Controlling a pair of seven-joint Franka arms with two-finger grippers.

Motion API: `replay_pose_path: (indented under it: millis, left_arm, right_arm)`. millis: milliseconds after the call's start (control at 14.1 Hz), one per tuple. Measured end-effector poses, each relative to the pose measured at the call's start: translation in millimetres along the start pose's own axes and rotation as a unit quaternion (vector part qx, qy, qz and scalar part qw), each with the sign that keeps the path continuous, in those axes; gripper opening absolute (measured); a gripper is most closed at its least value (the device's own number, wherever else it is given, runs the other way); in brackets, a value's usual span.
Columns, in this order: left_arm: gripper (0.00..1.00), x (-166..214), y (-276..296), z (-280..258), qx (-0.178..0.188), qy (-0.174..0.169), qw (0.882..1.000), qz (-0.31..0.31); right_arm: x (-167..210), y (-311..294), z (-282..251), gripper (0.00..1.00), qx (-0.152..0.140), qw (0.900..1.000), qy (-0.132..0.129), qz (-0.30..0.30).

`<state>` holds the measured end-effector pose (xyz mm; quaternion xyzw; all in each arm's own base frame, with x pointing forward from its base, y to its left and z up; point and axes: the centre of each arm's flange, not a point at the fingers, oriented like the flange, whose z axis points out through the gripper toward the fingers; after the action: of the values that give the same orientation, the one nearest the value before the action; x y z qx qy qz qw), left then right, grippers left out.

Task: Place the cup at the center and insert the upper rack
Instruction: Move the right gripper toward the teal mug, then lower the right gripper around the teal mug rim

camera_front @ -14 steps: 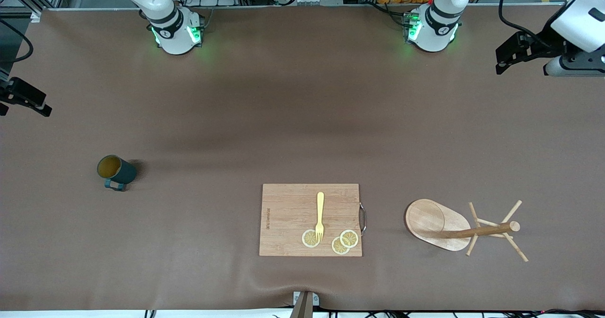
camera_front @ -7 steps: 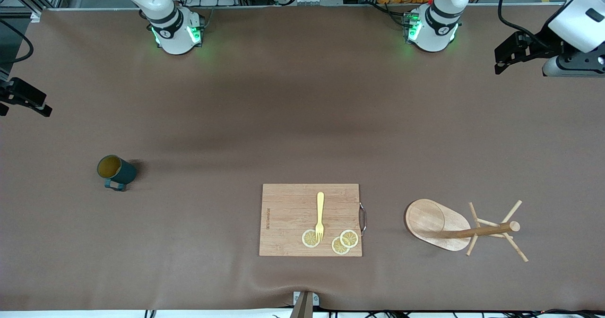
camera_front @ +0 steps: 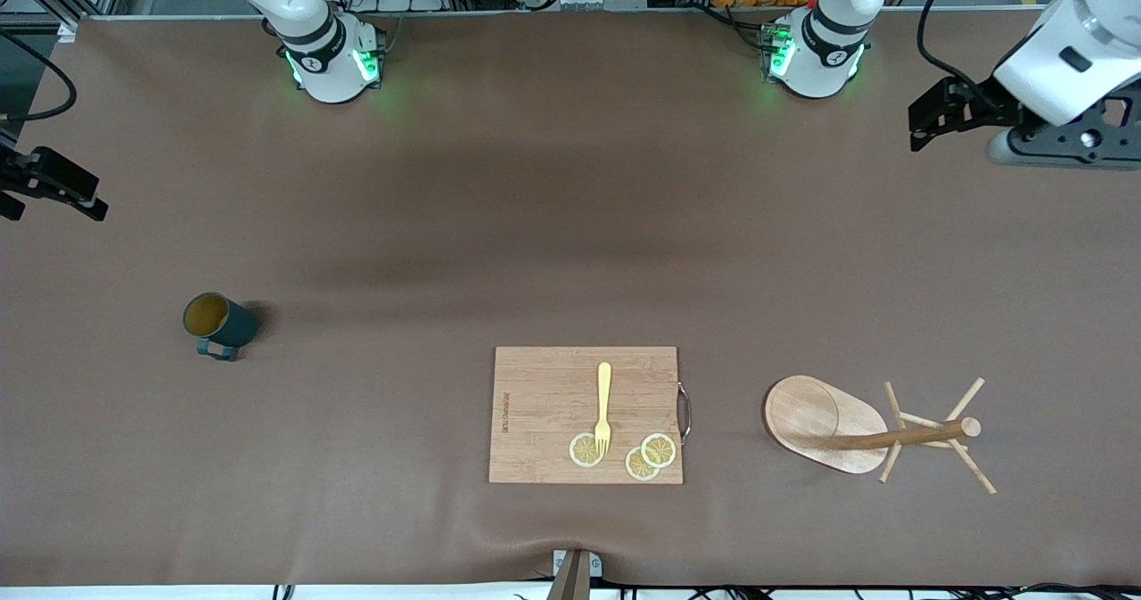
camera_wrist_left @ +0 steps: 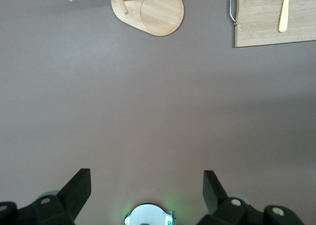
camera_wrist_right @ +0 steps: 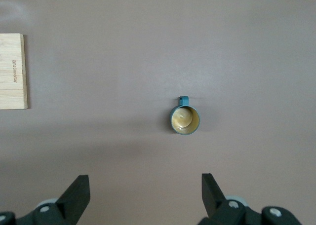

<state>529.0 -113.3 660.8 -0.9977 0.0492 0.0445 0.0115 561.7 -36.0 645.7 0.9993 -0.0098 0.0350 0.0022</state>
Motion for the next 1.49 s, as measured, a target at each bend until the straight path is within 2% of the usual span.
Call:
replay_pose_path:
  millis: [212, 495, 920, 1202, 1485]
  left_arm:
    - [1.0, 5, 5, 2, -0.012, 0.006, 1.0, 0.003]
    - [1.0, 14, 18, 7, -0.039, 0.014, 0.999, -0.019]
    - [1.0, 20, 42, 18, -0.039, 0.009, 0.999, -0.03]
    - [1.0, 21, 28, 13, -0.011, 0.022, 1.0, -0.011]
    - [1.0, 15, 24, 4, -0.008, 0.031, 0.999, 0.029]
  right_arm:
    - [1, 6, 5, 1.0, -0.001, 1.0, -0.005, 0.005]
    - [14, 19, 43, 1.0, -0.004, 0.999, -0.037, 0.006]
    - [34, 17, 105, 1.0, -0.007, 0.997, -0.081, 0.0]
    - [39, 24, 155, 1.0, -0.009, 0.997, -0.074, 0.005]
    - [26, 29, 226, 1.0, -0.004, 0.998, -0.064, 0.012]
